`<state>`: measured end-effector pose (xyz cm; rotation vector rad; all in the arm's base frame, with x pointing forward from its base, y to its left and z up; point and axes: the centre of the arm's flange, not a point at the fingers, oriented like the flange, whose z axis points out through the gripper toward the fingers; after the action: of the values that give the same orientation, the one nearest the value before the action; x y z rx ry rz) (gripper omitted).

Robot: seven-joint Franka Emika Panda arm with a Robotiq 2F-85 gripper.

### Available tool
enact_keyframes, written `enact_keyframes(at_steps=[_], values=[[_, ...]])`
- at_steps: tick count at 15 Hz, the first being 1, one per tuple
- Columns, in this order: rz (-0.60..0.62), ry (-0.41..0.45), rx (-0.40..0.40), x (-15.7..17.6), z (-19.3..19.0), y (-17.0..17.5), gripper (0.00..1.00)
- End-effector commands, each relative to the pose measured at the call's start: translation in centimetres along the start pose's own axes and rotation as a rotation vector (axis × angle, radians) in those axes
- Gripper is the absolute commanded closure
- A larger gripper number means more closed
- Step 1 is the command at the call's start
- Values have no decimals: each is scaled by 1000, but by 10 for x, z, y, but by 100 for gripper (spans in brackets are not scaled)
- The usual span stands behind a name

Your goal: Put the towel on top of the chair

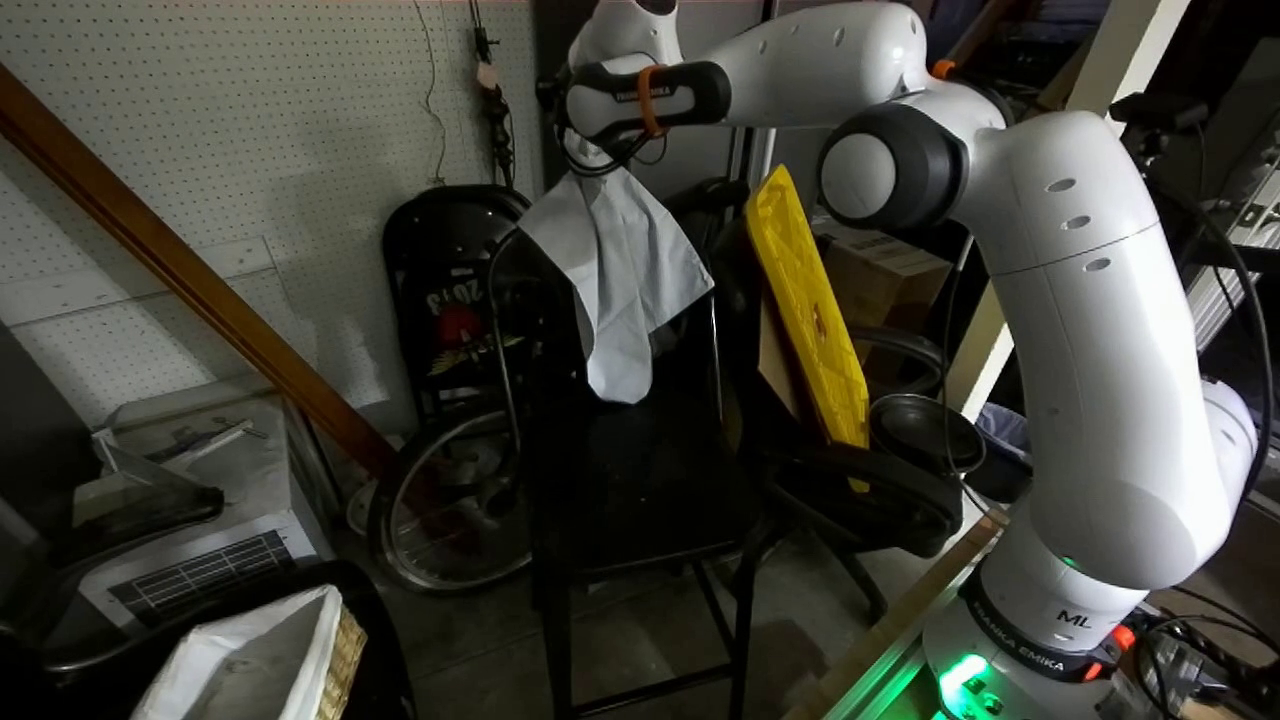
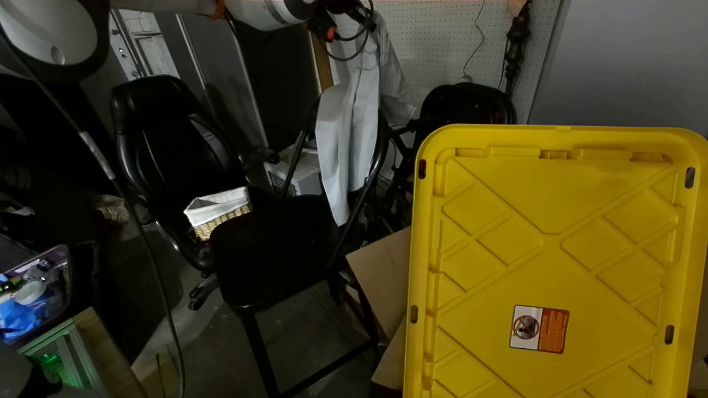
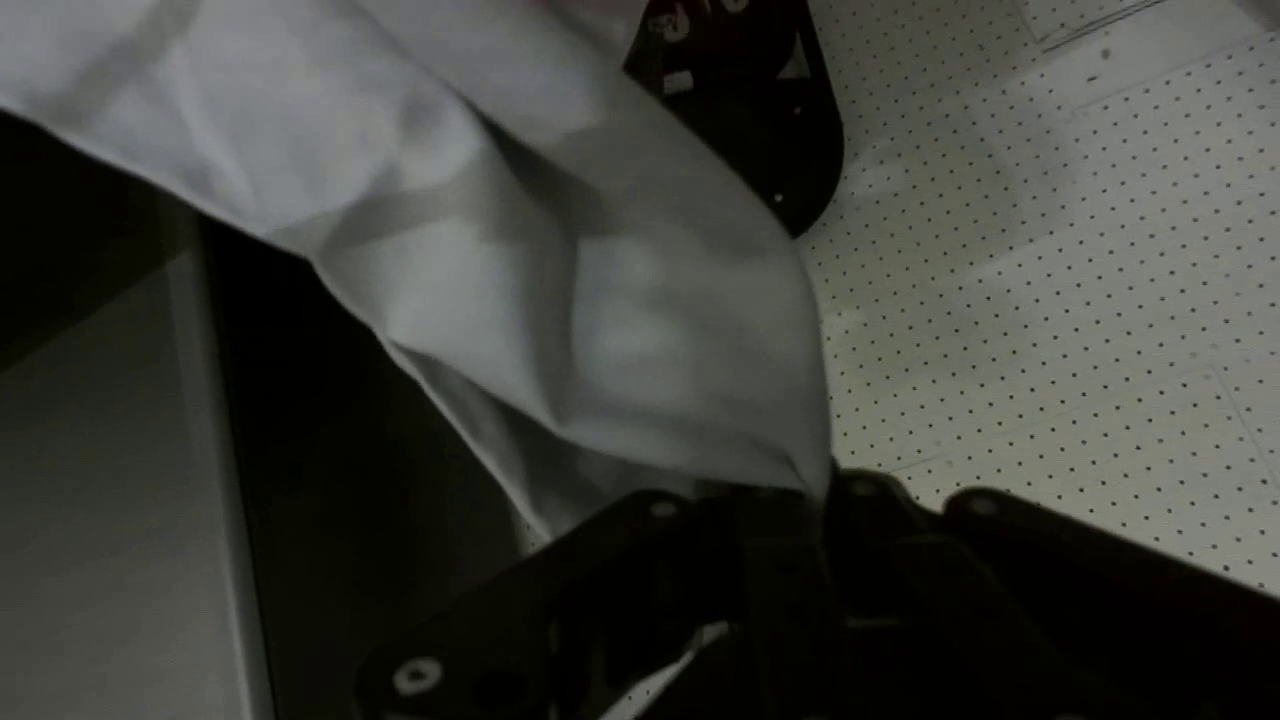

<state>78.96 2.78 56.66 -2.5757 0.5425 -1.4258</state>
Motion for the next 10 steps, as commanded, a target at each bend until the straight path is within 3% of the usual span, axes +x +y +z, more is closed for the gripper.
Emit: enact_keyframes(at_steps=[1,2,4,10], values=[[20,-51,-6,-5,6,-1,99],[27,-54,-15,-6,8,1,71],[28,-61,-23,-7,9,4,64],[-9,-78,-71,-11,5,6,22]])
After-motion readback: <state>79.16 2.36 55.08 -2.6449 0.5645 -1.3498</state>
